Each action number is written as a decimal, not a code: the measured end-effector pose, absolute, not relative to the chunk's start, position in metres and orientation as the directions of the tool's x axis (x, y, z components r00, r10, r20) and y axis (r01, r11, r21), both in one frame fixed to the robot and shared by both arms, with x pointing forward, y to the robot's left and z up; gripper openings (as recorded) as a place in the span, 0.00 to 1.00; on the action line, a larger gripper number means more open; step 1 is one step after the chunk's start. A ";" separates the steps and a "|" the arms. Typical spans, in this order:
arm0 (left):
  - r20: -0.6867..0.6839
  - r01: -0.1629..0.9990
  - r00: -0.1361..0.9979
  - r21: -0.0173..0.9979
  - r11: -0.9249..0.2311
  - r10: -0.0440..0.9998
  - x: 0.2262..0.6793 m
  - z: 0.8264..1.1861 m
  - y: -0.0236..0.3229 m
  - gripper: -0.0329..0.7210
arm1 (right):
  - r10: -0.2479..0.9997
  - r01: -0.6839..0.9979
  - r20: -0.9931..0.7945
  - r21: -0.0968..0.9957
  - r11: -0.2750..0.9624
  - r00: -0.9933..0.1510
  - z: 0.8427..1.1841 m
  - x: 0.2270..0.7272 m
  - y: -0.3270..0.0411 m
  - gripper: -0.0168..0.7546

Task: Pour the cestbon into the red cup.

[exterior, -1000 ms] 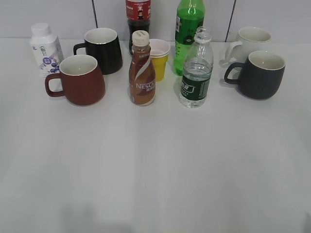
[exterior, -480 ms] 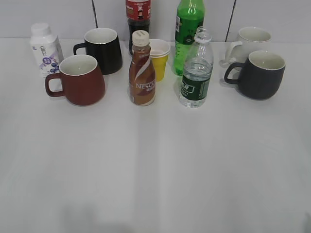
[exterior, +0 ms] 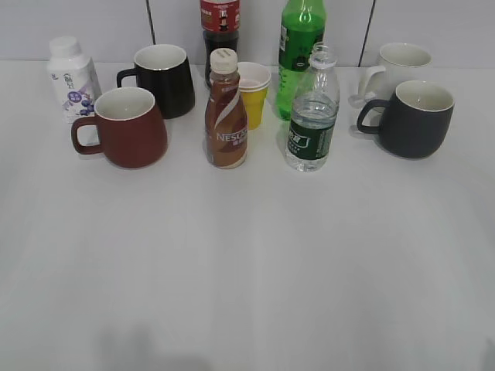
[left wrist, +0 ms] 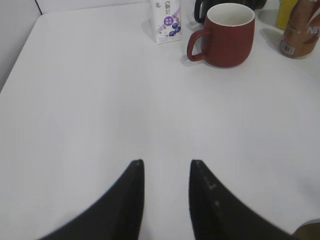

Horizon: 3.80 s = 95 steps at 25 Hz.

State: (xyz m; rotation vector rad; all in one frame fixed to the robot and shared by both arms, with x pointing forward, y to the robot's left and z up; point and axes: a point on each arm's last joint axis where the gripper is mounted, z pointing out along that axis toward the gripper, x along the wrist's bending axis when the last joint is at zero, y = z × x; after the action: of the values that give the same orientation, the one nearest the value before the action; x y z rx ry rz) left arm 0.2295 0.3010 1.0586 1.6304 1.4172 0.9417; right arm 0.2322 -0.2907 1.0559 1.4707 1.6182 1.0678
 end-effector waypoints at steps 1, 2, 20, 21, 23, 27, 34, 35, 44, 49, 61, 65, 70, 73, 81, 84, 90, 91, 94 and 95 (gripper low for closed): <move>0.047 0.428 0.110 0.899 -0.090 0.993 0.230 1.059 0.301 0.36 | 0.993 0.422 0.034 0.907 0.018 -0.117 1.056 0.232 -0.291 0.74; 0.047 0.428 0.110 0.899 -0.090 0.993 0.230 1.059 0.301 0.36 | 0.992 0.422 0.035 0.907 0.018 -0.118 1.056 0.232 -0.291 0.74; 0.050 0.128 0.148 0.989 -0.069 0.988 0.275 1.098 0.296 0.36 | 0.979 0.217 0.145 0.970 -0.111 -0.146 1.086 0.265 -0.285 0.74; 0.049 0.128 0.148 0.989 -0.068 0.988 0.284 1.099 0.295 0.36 | 0.980 0.217 0.145 0.970 -0.112 -0.140 1.088 0.272 -0.285 0.74; 0.047 0.136 0.147 0.988 -0.067 0.988 0.302 1.099 0.292 0.36 | 0.982 0.218 0.131 0.971 -0.100 -0.133 1.090 0.285 -0.286 0.74; 0.021 0.136 0.146 0.990 -0.042 0.989 0.342 1.099 0.287 0.36 | 0.982 0.198 0.093 0.978 -0.060 -0.162 1.095 0.308 -0.284 0.74; -0.050 0.209 0.110 0.978 0.026 0.993 0.425 1.069 0.278 0.36 | 0.973 0.268 0.027 0.963 0.036 -0.227 1.085 0.360 -0.271 0.66; -0.048 0.223 0.105 0.974 0.023 0.993 0.434 1.062 0.277 0.36 | 0.973 0.286 0.024 0.957 0.043 -0.229 1.081 0.369 -0.269 0.64; -0.038 0.356 0.120 0.934 -0.007 0.992 0.475 1.013 0.264 0.36 | 0.980 0.389 0.010 0.919 0.068 -0.196 1.042 0.433 -0.259 0.62; -0.029 0.375 0.170 0.926 -0.038 0.985 0.482 0.989 0.248 0.36 | 0.973 0.357 -0.016 0.929 0.101 -0.232 1.029 0.453 -0.245 0.62; -0.072 0.347 0.141 0.938 0.018 0.987 0.483 0.941 0.248 0.36 | 0.951 0.345 -0.064 0.923 0.171 -0.302 1.001 0.473 -0.222 0.62; -0.050 0.276 0.201 0.961 -0.007 0.978 0.489 0.934 0.242 0.36 | 0.952 0.336 -0.065 0.927 0.169 -0.299 1.001 0.474 -0.222 0.62; -0.036 0.236 0.240 0.971 -0.022 0.970 0.496 0.914 0.237 0.37 | 0.952 0.330 -0.066 0.929 0.168 -0.299 1.002 0.475 -0.222 0.62; -0.037 0.222 0.240 0.975 -0.017 0.970 0.498 0.906 0.237 0.39 | 0.952 0.327 -0.066 0.930 0.167 -0.298 1.002 0.475 -0.222 0.62; -0.048 0.222 0.203 0.975 0.001 0.978 0.520 0.900 0.235 0.41 | 0.952 0.327 -0.066 0.930 0.167 -0.298 1.002 0.475 -0.222 0.62; -0.048 0.244 0.202 0.970 -0.003 0.978 0.529 0.894 0.233 0.41 | 0.952 0.327 -0.066 0.930 0.167 -0.298 1.002 0.475 -0.222 0.62; -0.047 0.258 0.201 0.966 -0.006 0.978 0.538 0.887 0.230 0.41 | 0.952 0.327 -0.066 0.930 0.167 -0.298 1.002 0.475 -0.222 0.62; -0.047 0.254 0.201 0.967 -0.006 0.978 0.539 0.886 0.230 0.41 | 0.952 0.327 -0.066 0.930 0.167 -0.298 1.002 0.475 -0.222 0.62; -0.048 0.247 0.198 0.969 -0.002 0.979 0.541 0.886 0.230 0.41 | 0.952 0.327 -0.067 0.930 0.168 -0.299 1.002 0.475 -0.222 0.62; -0.049 0.245 0.195 0.970 0.000 0.979 0.542 0.886 0.230 0.41 | 0.952 0.328 -0.067 0.930 0.168 -0.299 1.002 0.475 -0.222 0.62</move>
State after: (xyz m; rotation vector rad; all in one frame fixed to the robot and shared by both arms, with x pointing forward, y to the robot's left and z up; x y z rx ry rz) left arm 0.5419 0.2298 0.8860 1.4559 1.2417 0.9134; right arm 0.4747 -0.2219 1.0016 1.2222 1.7464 1.1319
